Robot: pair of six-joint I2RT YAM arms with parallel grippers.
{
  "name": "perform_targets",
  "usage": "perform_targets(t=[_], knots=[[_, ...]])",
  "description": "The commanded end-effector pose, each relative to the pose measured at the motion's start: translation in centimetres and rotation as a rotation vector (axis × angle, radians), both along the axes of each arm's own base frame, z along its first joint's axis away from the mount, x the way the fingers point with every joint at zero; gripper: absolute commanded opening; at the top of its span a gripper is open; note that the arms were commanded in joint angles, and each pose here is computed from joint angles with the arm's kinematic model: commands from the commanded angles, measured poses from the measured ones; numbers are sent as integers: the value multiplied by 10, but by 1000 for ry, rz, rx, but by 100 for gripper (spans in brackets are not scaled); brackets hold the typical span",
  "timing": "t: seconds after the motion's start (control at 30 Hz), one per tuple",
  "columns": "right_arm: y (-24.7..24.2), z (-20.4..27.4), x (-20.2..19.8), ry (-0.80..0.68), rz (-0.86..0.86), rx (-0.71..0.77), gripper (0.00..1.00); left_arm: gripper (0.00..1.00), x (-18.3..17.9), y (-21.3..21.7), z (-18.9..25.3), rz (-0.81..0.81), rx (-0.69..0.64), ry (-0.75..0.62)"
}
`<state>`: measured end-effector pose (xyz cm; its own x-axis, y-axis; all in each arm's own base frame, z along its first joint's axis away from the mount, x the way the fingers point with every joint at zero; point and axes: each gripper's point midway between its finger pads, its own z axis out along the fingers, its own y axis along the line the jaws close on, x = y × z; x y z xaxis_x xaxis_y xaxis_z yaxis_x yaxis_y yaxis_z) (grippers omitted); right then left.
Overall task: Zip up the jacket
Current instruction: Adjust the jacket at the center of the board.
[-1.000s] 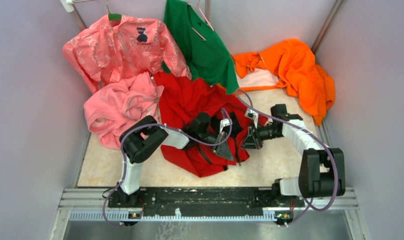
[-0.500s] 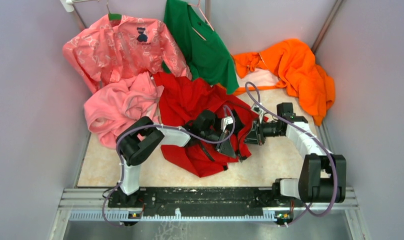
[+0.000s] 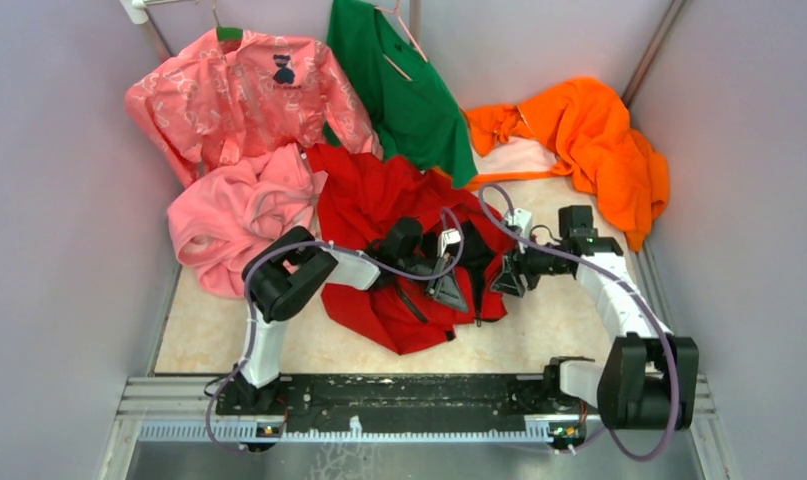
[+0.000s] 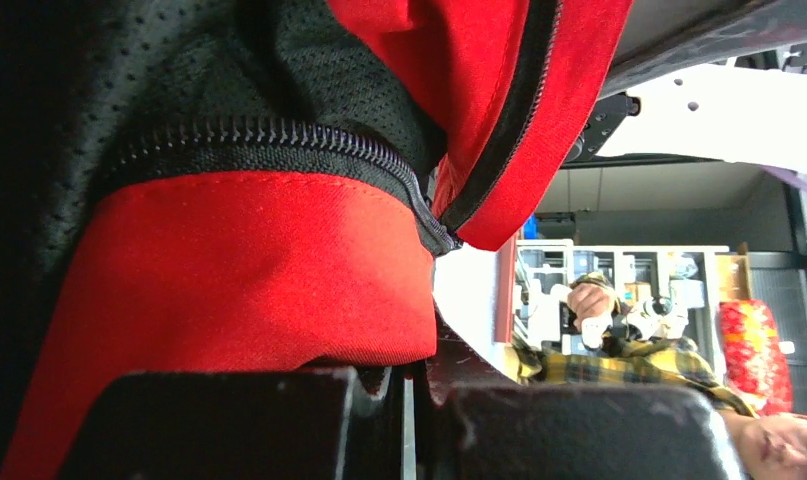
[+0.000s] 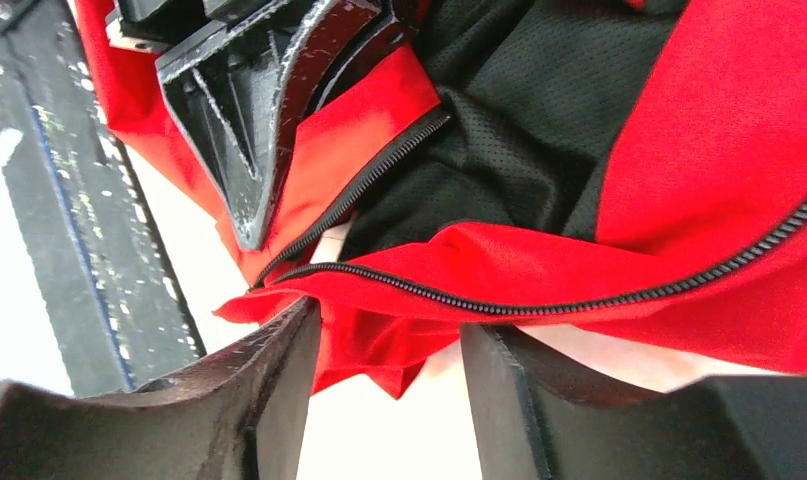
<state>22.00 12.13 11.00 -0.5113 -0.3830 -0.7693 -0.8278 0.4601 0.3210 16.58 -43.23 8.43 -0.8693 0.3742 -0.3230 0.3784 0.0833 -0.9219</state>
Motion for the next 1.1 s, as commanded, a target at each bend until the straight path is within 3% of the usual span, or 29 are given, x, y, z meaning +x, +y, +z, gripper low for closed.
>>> perform_targets(t=[0.0,0.23,0.37,0.53,0.83,1.07], knots=[[-18,29,13,-202,-7,-97,57,0,5,-1,7,-27,-46,31],[-27,67,-3,-394,73,-161,63,0,4,-1,11,-44,-51,26],[-5,75,-42,-517,317,-66,64,0,2,0,10,-69,-51,23],[30,65,-85,-806,655,98,69,0,-1,2,10,-100,-55,36],[56,44,-100,-835,845,120,45,0,-4,3,12,-133,-56,47],[47,16,-121,-800,937,59,45,0,-3,1,11,-138,-53,51]])
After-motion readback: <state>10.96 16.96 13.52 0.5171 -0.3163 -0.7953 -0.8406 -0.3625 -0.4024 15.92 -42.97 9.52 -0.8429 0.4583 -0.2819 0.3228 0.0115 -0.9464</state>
